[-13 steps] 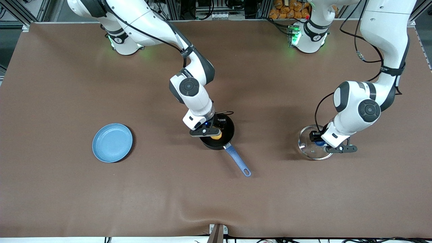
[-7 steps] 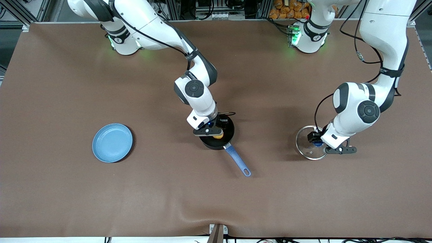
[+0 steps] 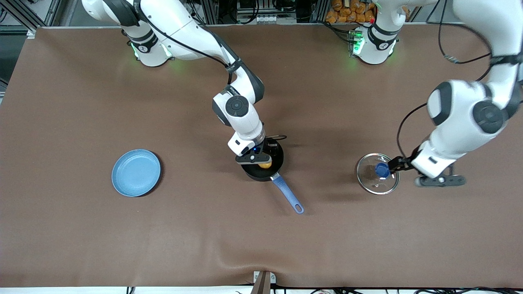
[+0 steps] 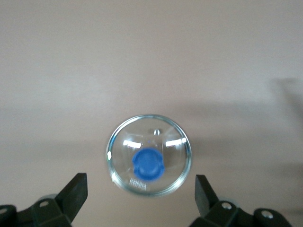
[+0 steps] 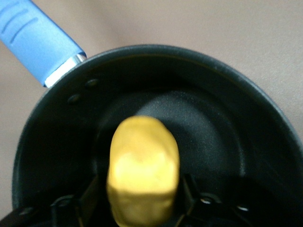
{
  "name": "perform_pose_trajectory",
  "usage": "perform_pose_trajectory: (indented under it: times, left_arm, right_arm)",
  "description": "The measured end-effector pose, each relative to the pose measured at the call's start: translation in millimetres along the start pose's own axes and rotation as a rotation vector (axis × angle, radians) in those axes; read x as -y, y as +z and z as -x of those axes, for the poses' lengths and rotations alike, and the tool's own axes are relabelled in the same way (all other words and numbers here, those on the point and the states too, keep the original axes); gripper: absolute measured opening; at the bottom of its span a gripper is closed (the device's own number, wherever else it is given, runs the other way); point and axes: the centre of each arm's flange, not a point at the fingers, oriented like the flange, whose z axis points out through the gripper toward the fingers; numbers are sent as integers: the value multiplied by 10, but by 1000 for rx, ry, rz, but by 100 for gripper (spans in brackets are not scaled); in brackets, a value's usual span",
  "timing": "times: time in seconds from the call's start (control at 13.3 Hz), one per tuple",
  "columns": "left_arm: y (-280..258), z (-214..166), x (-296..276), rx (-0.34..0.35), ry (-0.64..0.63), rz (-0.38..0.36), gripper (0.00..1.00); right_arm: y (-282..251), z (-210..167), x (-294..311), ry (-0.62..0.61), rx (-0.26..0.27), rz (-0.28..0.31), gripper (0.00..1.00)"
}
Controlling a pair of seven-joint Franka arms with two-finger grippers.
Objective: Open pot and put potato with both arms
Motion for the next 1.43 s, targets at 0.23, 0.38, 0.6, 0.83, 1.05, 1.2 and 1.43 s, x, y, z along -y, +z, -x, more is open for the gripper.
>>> perform_pose_trajectory:
  times: [0.23, 0.38, 0.6, 0.83, 1.05, 1.2, 1.43]
  left_arm:
    - [-995, -68, 33, -10, -8, -4, 100]
    - [-1424, -66, 42, -20, -10, -3, 100]
    - [-1739, 21, 40, -23, -10, -4, 100]
    - [-1909, 162, 46, 3, -54, -9, 100]
    - [-1967, 214, 54, 10, -82, -11, 100]
    - [-1943, 222, 61, 21, -88, -13, 100]
    - [-1924, 227, 61, 29, -88, -14, 100]
  right_arm:
    - [-83, -91, 18, 1, -12, 0, 100]
    - [-215, -213, 4, -1, 8, 41, 100]
    - [-737, -447, 39, 5, 70, 117, 100]
    - [-1511, -755, -132, 27, 105, 159, 100]
    - [-2288, -1166, -730, 34, 140, 187, 100]
    - [-2716, -1483, -1320, -6, 149, 187, 100]
    - [-3279, -1816, -2217, -33, 148, 189, 100]
